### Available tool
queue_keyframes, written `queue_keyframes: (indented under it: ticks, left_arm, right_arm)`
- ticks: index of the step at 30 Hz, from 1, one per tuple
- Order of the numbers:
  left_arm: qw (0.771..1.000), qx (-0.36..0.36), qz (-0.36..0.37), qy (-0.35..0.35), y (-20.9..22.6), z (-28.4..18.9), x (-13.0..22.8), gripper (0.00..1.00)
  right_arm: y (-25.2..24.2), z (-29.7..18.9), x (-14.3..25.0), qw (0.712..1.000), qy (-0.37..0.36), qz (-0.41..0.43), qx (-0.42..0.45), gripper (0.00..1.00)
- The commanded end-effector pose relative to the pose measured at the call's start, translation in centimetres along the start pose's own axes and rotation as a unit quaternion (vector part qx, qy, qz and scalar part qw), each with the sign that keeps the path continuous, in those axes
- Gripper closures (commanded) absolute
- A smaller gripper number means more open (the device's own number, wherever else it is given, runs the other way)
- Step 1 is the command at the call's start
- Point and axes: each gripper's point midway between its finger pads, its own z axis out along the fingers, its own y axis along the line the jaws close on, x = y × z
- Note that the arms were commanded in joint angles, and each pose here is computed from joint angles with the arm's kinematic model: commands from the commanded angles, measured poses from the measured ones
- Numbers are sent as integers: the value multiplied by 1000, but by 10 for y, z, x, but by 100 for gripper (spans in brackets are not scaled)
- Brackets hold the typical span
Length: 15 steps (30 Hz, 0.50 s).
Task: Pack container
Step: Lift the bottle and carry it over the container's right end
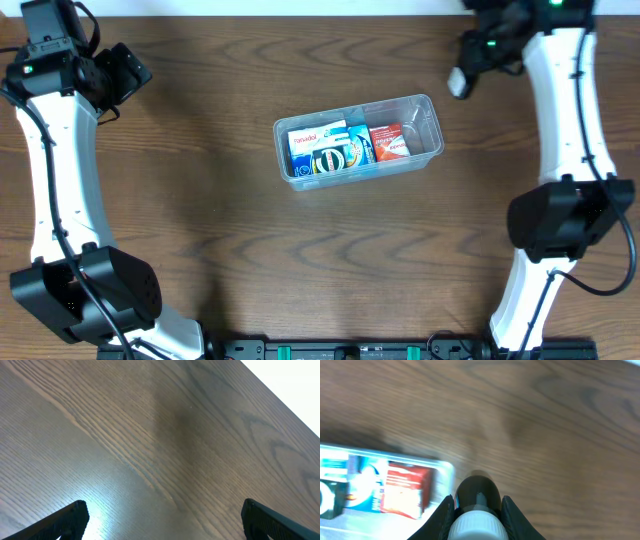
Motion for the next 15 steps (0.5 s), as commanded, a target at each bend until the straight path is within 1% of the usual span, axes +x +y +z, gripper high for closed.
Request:
queue_keyframes:
  ticks: [1, 8, 15]
  left_arm:
    - [1000, -7, 2, -1, 3, 1, -1, 2]
    - [1000, -7, 2, -1, 3, 1, -1, 2]
    - [1000, -7, 2, -1, 3, 1, -1, 2]
  right_arm:
    - [19, -5, -10, 1000, -13, -11, -1, 83]
    - [52, -3, -10, 999, -6, -34, -16, 83]
    - [68, 2, -1, 999, 15, -33, -26, 83]
